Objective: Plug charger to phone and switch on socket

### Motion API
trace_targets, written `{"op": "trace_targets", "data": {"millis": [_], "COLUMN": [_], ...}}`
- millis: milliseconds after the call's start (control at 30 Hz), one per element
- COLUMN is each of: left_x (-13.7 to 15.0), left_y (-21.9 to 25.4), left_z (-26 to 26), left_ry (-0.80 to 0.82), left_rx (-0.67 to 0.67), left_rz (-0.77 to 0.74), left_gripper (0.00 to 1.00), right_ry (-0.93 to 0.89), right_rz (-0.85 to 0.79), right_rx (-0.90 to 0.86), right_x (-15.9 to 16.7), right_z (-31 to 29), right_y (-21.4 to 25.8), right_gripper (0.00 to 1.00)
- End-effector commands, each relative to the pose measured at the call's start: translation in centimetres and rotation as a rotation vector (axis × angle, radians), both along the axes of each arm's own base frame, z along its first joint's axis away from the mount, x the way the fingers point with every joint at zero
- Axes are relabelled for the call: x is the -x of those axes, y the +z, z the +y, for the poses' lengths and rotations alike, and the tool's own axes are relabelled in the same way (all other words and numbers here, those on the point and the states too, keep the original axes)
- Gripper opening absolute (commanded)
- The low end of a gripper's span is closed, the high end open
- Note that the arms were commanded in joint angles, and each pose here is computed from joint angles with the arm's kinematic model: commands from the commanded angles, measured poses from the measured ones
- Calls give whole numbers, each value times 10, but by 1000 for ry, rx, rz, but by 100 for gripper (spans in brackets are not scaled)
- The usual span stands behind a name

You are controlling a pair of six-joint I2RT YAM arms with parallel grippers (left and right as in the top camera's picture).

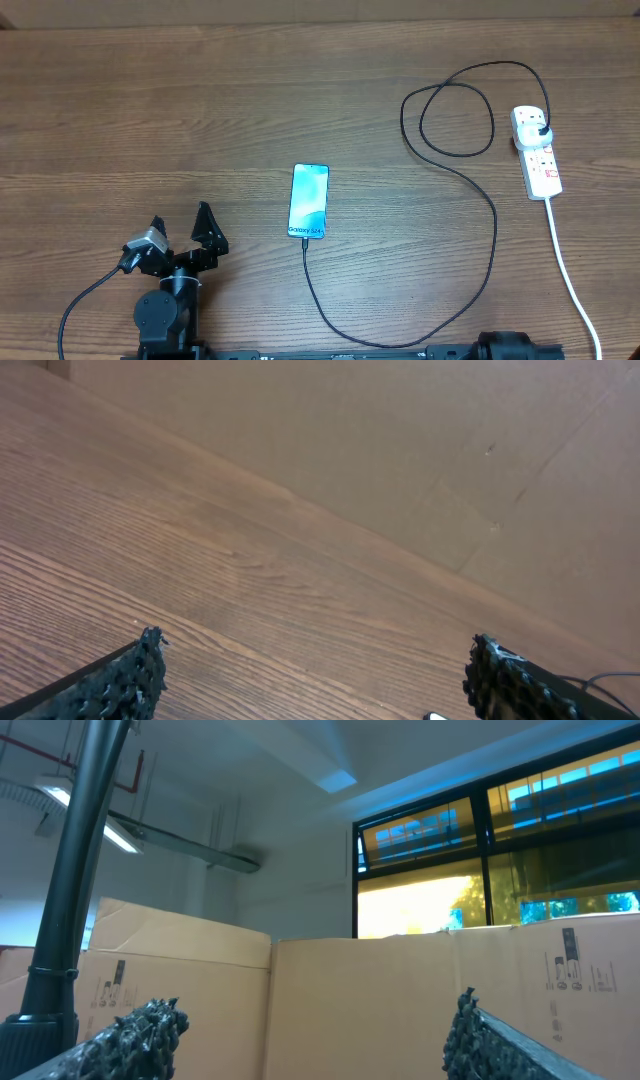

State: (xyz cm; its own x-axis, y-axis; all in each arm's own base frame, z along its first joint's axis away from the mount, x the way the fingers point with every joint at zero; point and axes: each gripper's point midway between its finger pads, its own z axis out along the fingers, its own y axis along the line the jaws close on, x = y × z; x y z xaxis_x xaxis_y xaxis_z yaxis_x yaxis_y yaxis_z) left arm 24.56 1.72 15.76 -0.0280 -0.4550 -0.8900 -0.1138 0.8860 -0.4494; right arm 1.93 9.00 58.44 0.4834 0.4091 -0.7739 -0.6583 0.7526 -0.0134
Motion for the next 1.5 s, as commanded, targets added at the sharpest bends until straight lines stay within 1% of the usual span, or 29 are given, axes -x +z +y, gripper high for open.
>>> {"op": "trace_targets", "data": {"millis": [0,167,300,433,500,633,700,1267,1367,1467], "left_x": [0,0,0,0,0,0,-1,-1,-1,-1], "left_y": [0,0,0,0,0,-2,-2,-2,-2,-2], "left_z": [-2,-2,-2,1,0,-12,-16,-15,-15,-15], "left_ry": [-10,-10,-10,9,-3,-90,-117,-114,-113,-113], "left_rx": [-4,-4,-4,-18,-89,-317,-366,-346,-346,-346], "left_rz": [-6,-6,-6,-6,2,18,16,16,16,16], "left_gripper": [100,100,100,100,99,100,100,99,99,100], "right_ry": [-9,-20,-77,-118,-124,-123,-123,-127,-158,-228], "right_rz": [-30,-37,-66,-65,-64,-60,-60,-58,-48,-36], "right_rx": [-8,1,47,40,35,35,35,31,0,-71], "right_x": [11,13,22,29,32,32,32,32,28,20], "right_z": [-2,-2,-3,-8,-9,-9,-9,-10,-16,-32], "right_y": [5,6,8,12,13,13,13,13,14,17], "right_gripper": [88,89,89,89,89,89,89,89,89,89]}}
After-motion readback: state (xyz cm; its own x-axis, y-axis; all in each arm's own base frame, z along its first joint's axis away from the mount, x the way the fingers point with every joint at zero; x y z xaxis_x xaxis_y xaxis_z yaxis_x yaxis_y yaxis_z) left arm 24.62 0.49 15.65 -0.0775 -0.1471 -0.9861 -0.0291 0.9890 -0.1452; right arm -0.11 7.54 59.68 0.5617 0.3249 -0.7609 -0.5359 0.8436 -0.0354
